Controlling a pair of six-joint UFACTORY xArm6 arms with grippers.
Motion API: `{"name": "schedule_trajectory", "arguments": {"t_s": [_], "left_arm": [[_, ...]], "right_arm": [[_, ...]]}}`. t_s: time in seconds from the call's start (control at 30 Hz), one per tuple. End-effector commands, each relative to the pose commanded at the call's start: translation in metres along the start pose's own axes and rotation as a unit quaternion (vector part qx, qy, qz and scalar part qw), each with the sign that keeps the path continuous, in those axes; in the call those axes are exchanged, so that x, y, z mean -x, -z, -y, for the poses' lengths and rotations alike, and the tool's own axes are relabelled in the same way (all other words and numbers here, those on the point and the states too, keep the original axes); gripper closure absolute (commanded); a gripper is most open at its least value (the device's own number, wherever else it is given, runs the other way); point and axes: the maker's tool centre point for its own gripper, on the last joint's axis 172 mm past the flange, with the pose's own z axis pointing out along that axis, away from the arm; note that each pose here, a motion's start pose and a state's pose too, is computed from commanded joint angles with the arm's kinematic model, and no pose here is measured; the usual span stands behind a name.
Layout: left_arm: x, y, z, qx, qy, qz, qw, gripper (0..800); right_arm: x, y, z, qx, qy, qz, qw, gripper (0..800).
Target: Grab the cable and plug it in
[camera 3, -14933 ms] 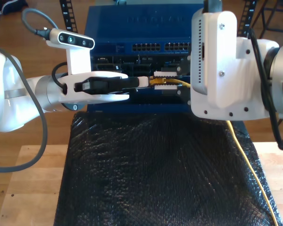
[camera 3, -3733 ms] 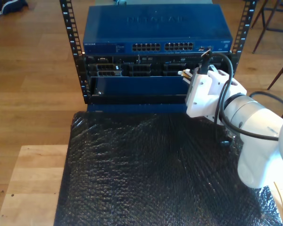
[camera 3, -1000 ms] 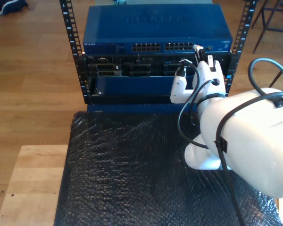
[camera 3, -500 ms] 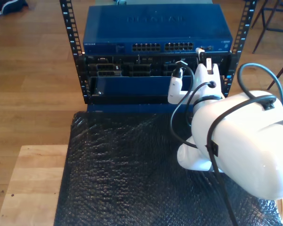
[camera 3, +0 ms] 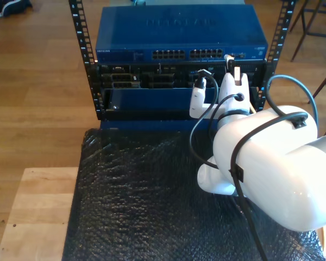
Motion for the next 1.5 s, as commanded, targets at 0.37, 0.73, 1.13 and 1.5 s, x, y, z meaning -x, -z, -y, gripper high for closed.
{"name": "schedule_trajectory", "arguments": {"t_s": [0.37,0.73,1.13,1.5], "left_arm": [[0.0,0.0,0.0,0.0,0.0,0.0,1.0,0],[0.0,0.0,0.0,0.0,0.0,0.0,1.0,0],[0.0,0.0,0.0,0.0,0.0,0.0,1.0,0],[0.0,0.0,0.0,0.0,0.0,0.0,1.0,0]], "right_arm": [[-0.012,-0.001,0.004,0.001,-0.005,-0.007,1.0,800],[-0.009,-0.007,0.005,0.006,-0.015,0.014,1.0,800],[-0.007,-0.006,0.011,0.0,-0.017,0.021,1.0,800],[-0.007,-0.006,0.019,-0.006,-0.017,0.021,1.0,800]]}}
